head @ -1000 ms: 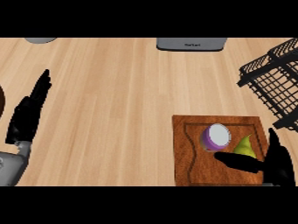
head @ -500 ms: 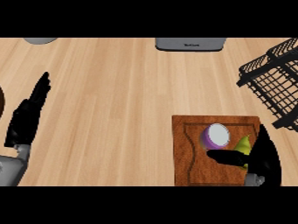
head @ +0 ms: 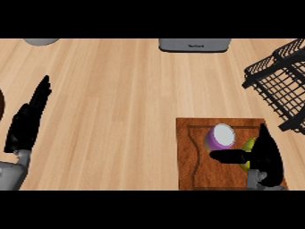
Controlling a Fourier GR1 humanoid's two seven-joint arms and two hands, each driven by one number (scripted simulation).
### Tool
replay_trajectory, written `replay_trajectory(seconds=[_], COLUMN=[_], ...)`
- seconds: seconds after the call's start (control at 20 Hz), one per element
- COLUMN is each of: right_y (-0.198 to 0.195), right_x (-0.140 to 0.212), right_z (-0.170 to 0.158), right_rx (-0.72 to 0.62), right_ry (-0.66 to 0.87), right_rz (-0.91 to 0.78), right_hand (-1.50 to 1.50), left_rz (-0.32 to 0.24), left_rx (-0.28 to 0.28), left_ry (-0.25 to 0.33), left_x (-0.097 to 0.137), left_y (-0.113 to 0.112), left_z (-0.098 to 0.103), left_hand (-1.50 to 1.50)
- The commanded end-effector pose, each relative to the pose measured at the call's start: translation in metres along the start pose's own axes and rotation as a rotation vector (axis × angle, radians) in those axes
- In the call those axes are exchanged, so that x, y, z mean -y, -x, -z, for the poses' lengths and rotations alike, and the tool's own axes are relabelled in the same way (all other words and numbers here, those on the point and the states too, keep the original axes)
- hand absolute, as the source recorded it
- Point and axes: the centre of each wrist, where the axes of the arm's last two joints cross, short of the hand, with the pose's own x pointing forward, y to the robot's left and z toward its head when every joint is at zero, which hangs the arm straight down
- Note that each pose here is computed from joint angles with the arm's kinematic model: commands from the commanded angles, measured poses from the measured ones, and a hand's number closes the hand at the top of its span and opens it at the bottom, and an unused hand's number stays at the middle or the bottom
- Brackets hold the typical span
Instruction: Pick the can from the cutting board and place it in the tiered basket
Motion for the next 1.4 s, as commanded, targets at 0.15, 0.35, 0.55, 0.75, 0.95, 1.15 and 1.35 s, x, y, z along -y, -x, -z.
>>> replay_trajectory(seconds=[0.15,0.35,0.55,0.75,0.95,1.15,1.35], right_y=[-0.005,-0.016,-0.022,-0.026,-0.037,-0.041,-0.049], right_x=[-0.009,-0.005,-0.016,-0.017,-0.02,-0.04,-0.052], right_z=[0.002,0.01,0.015,0.01,0.017,0.001,0.009], right_rx=[-0.241,-0.246,-0.257,-0.24,-0.257,-0.207,-0.163], right_ry=[-0.026,-0.041,-0.046,-0.104,-0.132,-0.26,-0.157], right_rz=[-0.021,-0.021,-0.007,-0.016,0.015,-0.099,-0.217], right_hand=[-1.5,-1.5,-1.5,-1.5,-1.5,1.5,1.5], left_rz=[0.003,-0.012,-0.015,0.008,-0.013,0.0,-0.001], left_rx=[-0.005,0.006,0.0,0.0,-0.009,-0.01,0.012], left_ry=[-0.006,-0.01,0.013,-0.002,0.006,-0.009,0.003], left_x=[-0.015,0.001,0.012,0.002,-0.017,0.001,0.005], left_y=[0.003,0.003,-0.004,0.001,-0.002,-0.002,-0.007], left_z=[-0.002,0.003,-0.008,0.002,0.01,0.007,0.0], left_hand=[0.0,0.0,0.0,0.0,0.0,0.0,0.0])
